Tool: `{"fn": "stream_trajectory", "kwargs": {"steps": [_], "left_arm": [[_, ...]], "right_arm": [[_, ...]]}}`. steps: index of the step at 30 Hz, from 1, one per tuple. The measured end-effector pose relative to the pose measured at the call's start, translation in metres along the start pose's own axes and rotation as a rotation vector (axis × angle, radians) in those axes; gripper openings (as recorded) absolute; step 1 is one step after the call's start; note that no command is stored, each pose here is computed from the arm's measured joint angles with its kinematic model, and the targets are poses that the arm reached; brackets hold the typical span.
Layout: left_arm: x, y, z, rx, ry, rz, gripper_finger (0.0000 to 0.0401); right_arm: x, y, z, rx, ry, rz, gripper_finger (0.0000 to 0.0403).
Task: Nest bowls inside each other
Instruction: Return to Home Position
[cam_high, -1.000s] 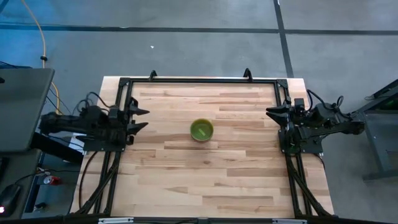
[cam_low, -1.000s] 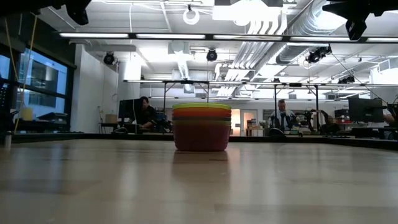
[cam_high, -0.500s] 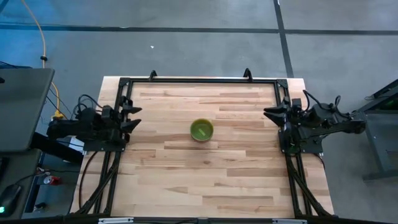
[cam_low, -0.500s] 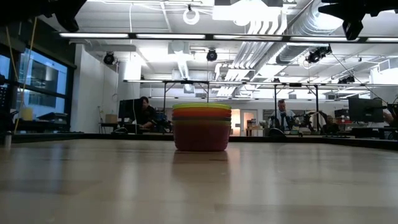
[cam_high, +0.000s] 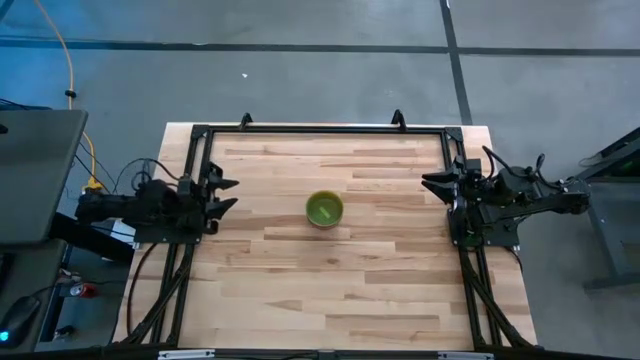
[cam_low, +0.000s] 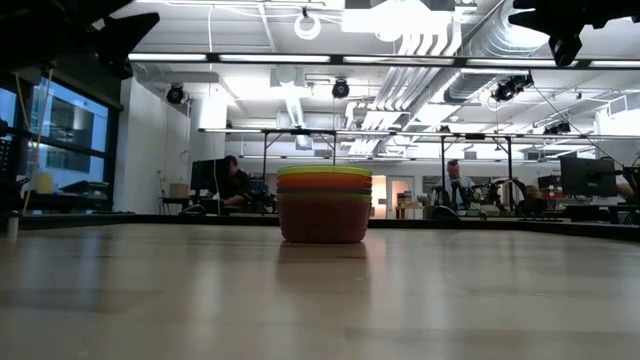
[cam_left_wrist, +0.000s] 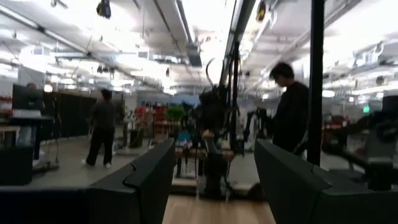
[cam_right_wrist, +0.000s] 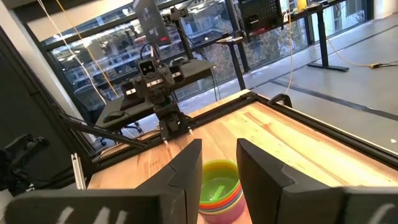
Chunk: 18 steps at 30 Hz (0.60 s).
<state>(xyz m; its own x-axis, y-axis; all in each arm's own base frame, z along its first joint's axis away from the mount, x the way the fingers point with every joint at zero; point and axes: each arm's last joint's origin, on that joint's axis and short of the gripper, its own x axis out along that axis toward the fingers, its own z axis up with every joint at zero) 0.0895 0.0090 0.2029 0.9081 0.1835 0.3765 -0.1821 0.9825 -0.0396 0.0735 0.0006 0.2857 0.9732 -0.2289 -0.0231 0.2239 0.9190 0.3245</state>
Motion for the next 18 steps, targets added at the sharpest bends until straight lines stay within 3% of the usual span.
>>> {"fn": "stream_trajectory", "kwargs": {"steps": [18], "left_arm": [[-0.006,0.0,-0.034,0.023,0.356,-0.031,0.0211]], "right_arm": [[0.0,-0.001,0.0,0.048,-0.006,-0.018,0.009]]}}
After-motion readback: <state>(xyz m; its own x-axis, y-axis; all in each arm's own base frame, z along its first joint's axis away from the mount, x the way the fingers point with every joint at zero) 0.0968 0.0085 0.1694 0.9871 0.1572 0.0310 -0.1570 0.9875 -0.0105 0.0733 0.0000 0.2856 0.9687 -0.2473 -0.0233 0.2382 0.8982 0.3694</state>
